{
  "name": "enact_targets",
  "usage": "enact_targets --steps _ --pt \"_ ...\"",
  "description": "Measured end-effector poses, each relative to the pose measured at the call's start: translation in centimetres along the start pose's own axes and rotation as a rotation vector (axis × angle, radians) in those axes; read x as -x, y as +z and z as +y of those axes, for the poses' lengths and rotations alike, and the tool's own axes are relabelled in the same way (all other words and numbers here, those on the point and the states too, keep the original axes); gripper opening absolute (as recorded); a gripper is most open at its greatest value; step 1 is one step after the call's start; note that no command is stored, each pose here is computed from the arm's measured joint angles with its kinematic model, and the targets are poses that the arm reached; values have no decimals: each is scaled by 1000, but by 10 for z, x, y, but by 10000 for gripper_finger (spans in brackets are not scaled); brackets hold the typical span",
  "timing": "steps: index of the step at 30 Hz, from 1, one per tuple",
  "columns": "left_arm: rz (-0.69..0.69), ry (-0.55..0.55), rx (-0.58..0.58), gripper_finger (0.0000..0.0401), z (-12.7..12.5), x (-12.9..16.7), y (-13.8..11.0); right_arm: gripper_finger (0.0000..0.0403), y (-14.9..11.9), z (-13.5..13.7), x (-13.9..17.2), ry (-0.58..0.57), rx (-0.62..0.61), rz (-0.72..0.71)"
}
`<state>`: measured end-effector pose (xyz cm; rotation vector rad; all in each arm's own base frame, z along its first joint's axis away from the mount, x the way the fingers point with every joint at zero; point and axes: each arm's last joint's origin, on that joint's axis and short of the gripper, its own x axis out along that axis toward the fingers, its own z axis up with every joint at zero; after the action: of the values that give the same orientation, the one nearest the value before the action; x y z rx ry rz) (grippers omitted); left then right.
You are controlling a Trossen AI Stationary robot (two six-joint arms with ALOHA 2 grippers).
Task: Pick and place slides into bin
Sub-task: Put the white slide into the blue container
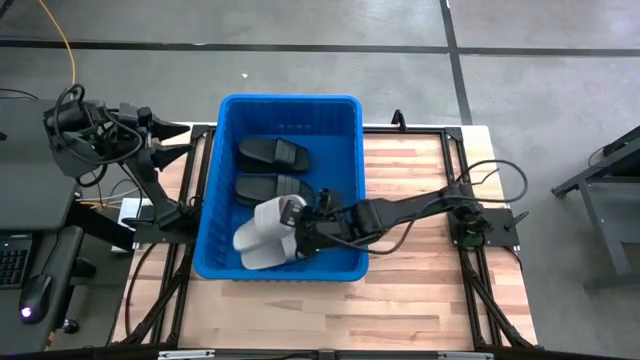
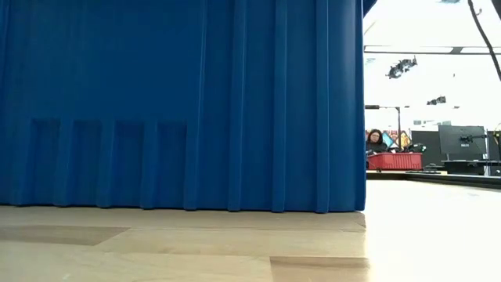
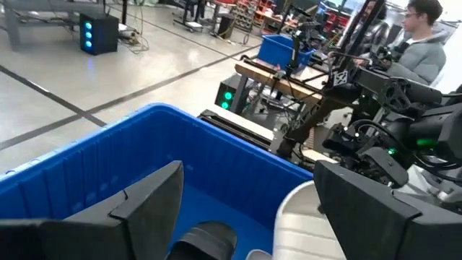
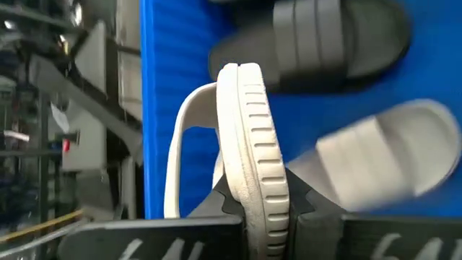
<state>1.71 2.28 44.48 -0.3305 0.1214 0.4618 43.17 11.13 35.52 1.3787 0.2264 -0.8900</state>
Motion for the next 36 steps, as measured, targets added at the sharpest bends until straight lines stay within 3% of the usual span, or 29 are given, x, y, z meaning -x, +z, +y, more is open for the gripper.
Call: enact_targets --steps 5,11,23,29,36 --pt "12 -14 -24 298 2 0 0 5 -11 6 -10 -33 -10 99" --pt "58 -55 -40 298 0 1 -1 5 -6 -12 -35 -192 -33 108" --pt "26 -44 -116 298 -2 1 1 5 16 -10 -52 -223 -2 71" --pt "22 -47 -155 298 -2 1 2 5 5 -21 -70 -294 12 126" --pt "18 -42 -163 298 -2 0 2 5 -9 -25 -81 -268 29 132"
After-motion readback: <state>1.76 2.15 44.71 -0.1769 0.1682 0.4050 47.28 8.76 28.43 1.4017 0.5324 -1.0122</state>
